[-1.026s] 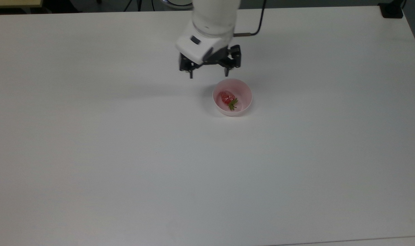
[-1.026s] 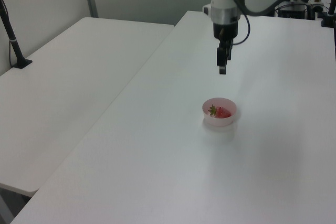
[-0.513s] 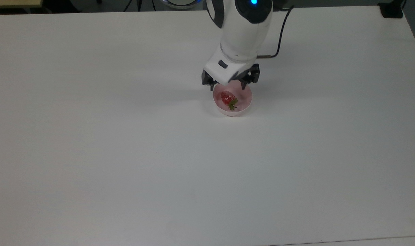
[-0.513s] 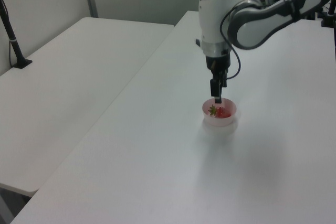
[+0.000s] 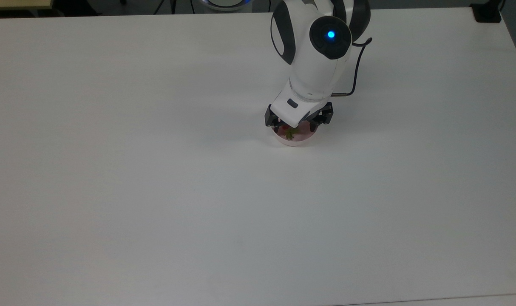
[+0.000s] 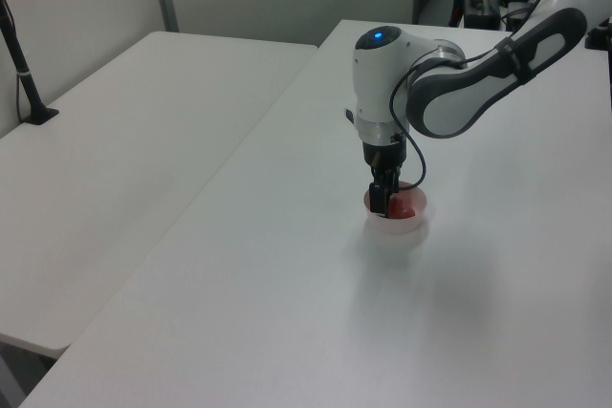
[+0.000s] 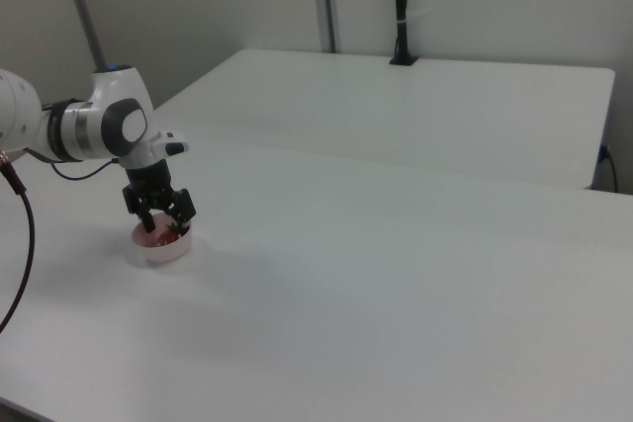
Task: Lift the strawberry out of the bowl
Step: 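Close the gripper on the red strawberry inside the bowl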
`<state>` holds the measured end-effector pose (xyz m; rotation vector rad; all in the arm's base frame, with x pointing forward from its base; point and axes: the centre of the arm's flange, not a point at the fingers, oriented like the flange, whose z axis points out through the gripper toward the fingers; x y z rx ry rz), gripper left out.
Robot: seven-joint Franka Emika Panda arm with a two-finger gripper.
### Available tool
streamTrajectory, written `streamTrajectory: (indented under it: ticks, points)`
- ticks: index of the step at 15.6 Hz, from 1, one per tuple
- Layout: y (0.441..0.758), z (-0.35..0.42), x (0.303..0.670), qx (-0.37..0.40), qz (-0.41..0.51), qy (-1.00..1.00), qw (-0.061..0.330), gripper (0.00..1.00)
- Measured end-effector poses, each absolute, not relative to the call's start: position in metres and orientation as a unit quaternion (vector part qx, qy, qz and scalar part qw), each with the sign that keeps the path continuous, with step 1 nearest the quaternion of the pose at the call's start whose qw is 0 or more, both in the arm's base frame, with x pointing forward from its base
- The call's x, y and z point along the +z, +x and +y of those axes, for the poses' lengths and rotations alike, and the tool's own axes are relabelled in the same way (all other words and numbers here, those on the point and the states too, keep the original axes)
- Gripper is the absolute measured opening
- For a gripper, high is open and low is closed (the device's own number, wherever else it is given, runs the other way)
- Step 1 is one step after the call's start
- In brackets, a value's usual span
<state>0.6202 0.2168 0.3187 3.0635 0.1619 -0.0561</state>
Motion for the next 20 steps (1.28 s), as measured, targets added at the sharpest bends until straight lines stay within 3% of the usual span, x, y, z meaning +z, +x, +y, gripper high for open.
streamTrajectory:
  ticks: [5, 7, 11, 15, 20]
  points:
    - [0.621, 0.216, 0.320, -0.016, 0.053, 0.998, 0.037, 0.91]
    - [0.621, 0.216, 0.319, -0.016, 0.055, 0.997, 0.041, 0.70]
    - [0.618, 0.214, 0.307, -0.025, 0.060, 0.997, 0.051, 0.63]
    - [0.619, 0.215, 0.308, -0.024, 0.060, 0.997, 0.051, 0.45]
    - [0.619, 0.214, 0.309, -0.023, 0.060, 0.997, 0.051, 0.41]
